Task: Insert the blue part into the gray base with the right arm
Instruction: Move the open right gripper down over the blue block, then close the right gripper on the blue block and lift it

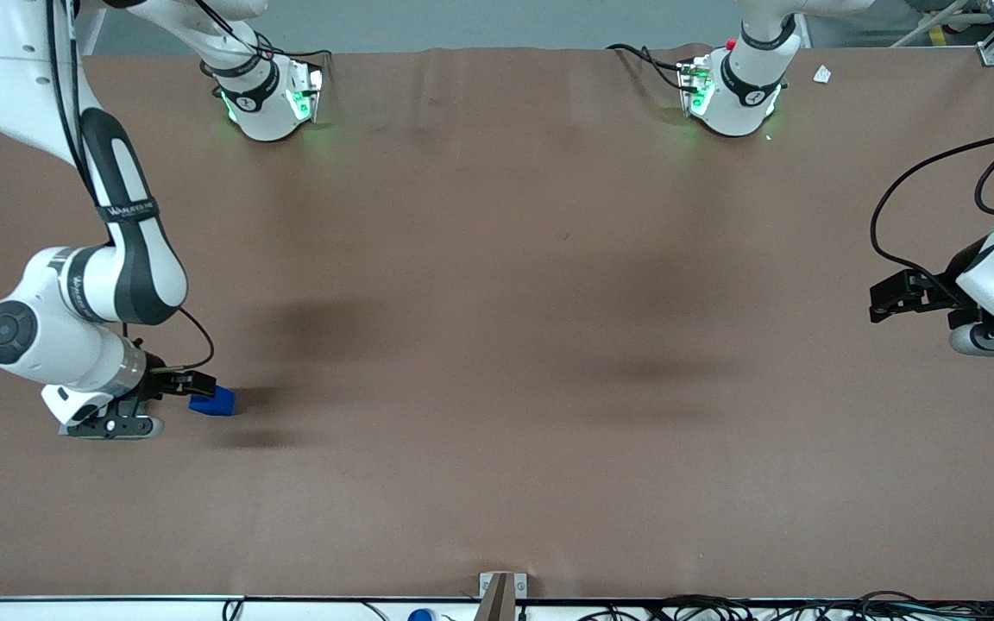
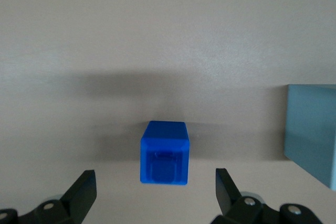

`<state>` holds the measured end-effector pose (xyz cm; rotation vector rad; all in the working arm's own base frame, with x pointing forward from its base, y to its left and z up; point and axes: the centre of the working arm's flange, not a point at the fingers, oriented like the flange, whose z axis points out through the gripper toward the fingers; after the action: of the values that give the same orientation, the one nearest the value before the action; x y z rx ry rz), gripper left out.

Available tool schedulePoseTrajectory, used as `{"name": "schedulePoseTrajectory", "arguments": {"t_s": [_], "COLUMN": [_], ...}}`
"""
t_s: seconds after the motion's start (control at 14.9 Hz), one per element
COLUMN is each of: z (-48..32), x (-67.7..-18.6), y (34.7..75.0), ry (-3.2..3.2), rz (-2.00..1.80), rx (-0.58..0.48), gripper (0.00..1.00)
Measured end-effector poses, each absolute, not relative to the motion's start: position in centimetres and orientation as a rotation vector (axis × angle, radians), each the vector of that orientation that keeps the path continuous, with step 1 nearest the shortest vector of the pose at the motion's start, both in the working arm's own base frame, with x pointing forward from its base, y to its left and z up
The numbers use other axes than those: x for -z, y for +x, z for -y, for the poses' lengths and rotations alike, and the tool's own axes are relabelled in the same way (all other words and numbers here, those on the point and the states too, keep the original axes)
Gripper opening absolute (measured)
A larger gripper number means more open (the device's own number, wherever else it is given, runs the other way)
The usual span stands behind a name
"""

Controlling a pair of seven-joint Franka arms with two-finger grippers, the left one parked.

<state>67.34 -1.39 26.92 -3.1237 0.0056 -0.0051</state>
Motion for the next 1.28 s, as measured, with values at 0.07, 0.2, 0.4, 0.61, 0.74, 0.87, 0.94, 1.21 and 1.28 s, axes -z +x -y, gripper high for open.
{"name": "schedulePoseTrajectory", "arguments": {"t_s": [0.07,0.2,0.4,0.61,0.74,0.87,0.94,1.21,1.28], "z": [1.4,1.4,1.4,1.4,1.5,1.5,1.5,3.2,4.7], "x": [-25.7,-23.7,-22.1,-22.0,-22.0,-22.1,-22.1,-24.0,-25.6], "y": [67.4,67.4,67.3,67.3,67.3,67.3,67.3,67.9,68.3], "ry": [-3.124,-3.125,-3.126,-3.126,-3.126,-3.126,-3.126,-3.124,-3.120], "rz": [-0.013,-0.024,-0.028,-0.029,-0.029,-0.029,-0.030,-0.060,-0.083], "rx": [-0.004,-0.014,-0.032,-0.032,-0.032,-0.030,-0.031,-0.134,-0.157], "gripper": [1.00,1.00,1.00,0.89,0.66,0.51,0.51,0.51,0.51]}}
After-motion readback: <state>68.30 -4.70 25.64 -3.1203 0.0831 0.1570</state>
